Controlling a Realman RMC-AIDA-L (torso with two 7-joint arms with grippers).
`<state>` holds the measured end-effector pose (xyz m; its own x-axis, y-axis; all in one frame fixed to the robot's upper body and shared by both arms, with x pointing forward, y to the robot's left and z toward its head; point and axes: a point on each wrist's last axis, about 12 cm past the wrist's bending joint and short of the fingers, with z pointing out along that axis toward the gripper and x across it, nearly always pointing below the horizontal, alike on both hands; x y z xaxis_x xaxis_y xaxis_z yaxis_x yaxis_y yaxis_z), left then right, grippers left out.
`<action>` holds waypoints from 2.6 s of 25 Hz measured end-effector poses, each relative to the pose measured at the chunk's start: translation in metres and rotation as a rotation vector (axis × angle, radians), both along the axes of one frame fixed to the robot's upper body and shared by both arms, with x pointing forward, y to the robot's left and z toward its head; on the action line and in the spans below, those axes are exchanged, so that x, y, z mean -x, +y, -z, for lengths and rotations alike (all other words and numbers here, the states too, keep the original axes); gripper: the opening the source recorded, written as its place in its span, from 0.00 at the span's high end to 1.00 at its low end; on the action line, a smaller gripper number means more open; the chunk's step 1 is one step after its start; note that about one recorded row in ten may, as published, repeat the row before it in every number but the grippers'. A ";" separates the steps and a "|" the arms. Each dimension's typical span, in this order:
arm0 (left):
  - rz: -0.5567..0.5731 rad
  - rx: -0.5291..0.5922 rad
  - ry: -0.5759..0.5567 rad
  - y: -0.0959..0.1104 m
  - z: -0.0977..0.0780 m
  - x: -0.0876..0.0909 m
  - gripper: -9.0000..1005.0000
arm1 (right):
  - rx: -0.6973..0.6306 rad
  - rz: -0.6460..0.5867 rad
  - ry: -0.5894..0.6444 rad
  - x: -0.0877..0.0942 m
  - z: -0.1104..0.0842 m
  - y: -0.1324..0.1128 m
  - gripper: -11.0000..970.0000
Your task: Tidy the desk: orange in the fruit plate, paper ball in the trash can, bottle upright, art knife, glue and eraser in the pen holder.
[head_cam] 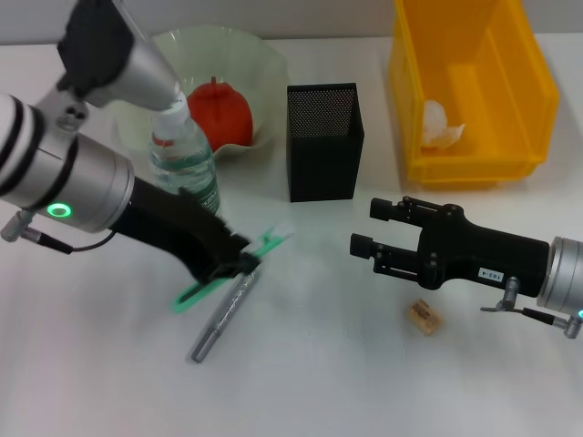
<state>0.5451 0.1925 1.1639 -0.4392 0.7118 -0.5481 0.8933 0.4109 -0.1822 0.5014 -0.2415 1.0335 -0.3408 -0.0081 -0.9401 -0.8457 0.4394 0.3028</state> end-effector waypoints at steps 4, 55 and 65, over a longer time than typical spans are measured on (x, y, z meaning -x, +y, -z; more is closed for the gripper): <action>0.055 0.150 -0.051 0.002 -0.017 0.005 0.78 | 0.002 0.004 0.001 0.000 0.000 0.000 0.28; -0.256 0.617 -0.551 -0.051 0.051 -0.063 0.71 | -0.031 0.023 0.045 0.002 0.006 0.006 0.28; -0.250 0.622 -0.550 -0.050 0.052 -0.061 0.70 | -0.032 0.024 0.049 0.003 0.007 0.006 0.28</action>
<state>0.6058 0.1426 1.1116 -0.1005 0.1303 -0.9864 0.8174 0.5760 -0.0072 0.4982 -0.2352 1.0268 -0.3861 0.0306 -0.9219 -0.8189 0.4488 0.3578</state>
